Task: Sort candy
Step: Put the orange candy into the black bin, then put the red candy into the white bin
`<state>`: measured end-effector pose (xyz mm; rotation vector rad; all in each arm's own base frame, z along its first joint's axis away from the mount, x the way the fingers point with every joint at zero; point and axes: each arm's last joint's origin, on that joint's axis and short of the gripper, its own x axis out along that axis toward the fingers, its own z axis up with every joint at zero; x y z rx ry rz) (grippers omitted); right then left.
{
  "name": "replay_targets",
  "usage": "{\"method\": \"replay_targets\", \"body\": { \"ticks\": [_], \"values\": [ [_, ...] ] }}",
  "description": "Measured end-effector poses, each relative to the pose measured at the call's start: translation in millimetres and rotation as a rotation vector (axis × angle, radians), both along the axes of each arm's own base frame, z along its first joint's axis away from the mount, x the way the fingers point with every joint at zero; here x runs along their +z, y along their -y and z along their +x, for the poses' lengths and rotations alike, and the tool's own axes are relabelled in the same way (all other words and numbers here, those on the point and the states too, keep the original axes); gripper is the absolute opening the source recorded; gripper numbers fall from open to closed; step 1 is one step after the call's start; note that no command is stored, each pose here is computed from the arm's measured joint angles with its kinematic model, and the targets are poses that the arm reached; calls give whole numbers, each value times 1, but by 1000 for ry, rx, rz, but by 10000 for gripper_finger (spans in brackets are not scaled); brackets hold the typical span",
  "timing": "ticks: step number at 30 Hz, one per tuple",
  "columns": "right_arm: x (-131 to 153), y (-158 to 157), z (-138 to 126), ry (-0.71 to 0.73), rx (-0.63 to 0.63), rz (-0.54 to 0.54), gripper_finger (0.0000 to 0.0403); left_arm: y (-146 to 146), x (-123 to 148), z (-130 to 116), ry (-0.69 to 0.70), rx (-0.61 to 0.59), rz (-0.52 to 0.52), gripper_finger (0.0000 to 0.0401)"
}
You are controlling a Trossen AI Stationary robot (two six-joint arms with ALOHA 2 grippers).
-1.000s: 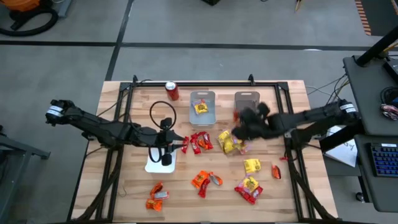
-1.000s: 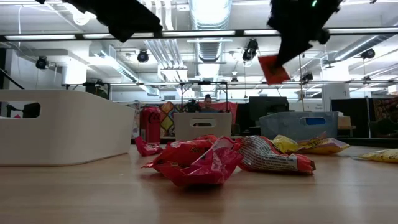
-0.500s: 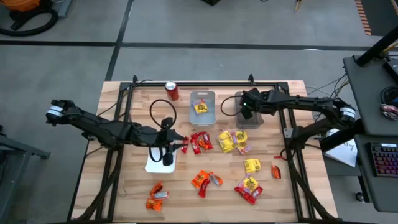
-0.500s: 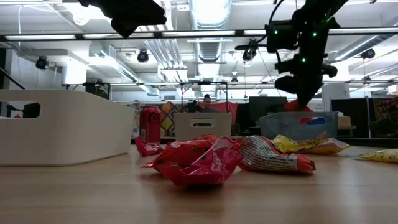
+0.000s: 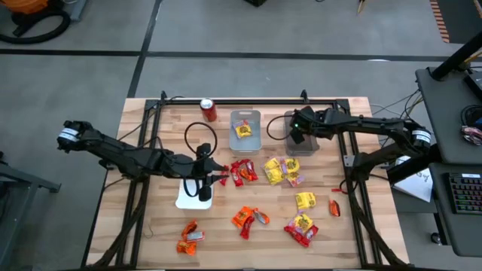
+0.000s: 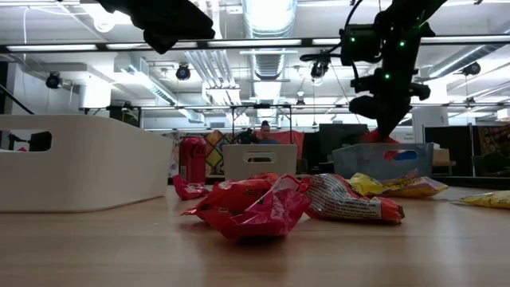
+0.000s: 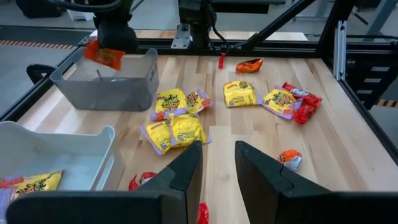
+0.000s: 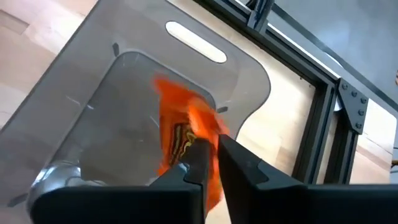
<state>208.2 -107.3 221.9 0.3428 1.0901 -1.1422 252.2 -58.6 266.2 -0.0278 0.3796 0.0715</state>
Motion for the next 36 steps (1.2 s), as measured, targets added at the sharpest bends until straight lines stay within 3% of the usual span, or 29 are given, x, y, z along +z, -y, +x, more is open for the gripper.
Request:
{"method": "replay_targets", "body": {
  "ticks": [9,16,23,30,36],
  "values": [
    [1,0,2,33,6,14,106,0,0,0,2,10,-25,80],
    [17,-12,1,168,85,114,107,-1,0,0,12,87,-146,80],
    [42,-44,3,323,241,90,107,-2,5,0,-27,152,-255,80],
    [53,-78,7,419,370,91,100,0,14,19,-109,194,-221,65],
    [51,-103,14,431,478,112,91,1,7,37,-353,240,-140,51]
  ]
}}
